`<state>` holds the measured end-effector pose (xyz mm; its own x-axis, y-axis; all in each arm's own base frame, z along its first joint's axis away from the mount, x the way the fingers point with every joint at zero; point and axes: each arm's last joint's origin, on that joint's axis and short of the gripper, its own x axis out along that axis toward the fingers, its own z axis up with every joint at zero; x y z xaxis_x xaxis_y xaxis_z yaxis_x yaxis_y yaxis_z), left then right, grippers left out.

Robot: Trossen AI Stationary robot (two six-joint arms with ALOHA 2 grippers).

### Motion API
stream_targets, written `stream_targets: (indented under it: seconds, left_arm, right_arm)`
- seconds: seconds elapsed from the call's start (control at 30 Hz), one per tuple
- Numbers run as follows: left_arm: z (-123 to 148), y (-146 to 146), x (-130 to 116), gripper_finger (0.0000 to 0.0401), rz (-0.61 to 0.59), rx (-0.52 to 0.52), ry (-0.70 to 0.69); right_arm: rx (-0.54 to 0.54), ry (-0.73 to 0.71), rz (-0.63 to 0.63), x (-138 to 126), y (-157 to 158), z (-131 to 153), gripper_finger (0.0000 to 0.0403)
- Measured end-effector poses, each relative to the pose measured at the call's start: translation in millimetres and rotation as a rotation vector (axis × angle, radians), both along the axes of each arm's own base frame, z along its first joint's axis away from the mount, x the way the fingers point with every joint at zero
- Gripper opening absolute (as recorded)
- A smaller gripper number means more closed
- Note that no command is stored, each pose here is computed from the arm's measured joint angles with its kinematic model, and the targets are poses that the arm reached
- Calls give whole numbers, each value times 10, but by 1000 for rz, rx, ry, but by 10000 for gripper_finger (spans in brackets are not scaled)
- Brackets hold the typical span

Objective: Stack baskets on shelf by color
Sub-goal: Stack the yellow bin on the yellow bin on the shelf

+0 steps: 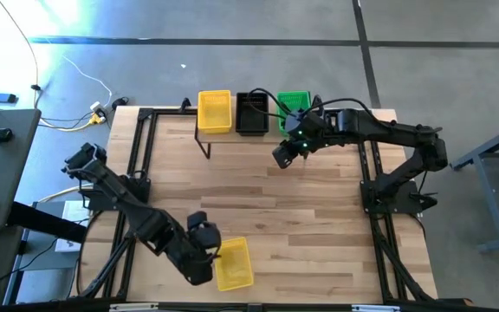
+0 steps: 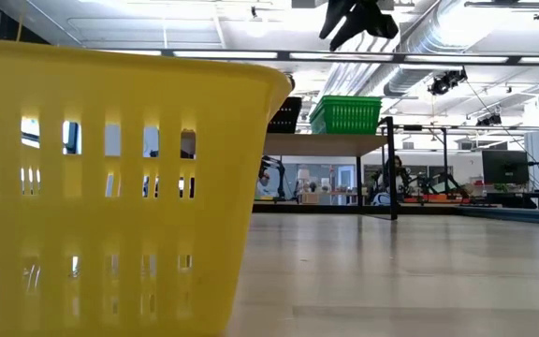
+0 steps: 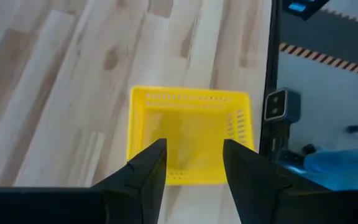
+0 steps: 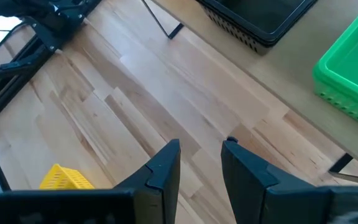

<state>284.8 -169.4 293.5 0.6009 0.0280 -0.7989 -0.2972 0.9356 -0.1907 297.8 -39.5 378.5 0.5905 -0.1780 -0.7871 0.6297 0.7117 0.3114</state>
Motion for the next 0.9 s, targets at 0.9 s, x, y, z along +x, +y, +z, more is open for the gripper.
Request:
stream_targets:
  seconds: [0.9]
  left_arm:
    - [-613,-593,322,149,-80,-87,-40]
  right_arm:
    - [-65,19,3,-7,-15,-2,103]
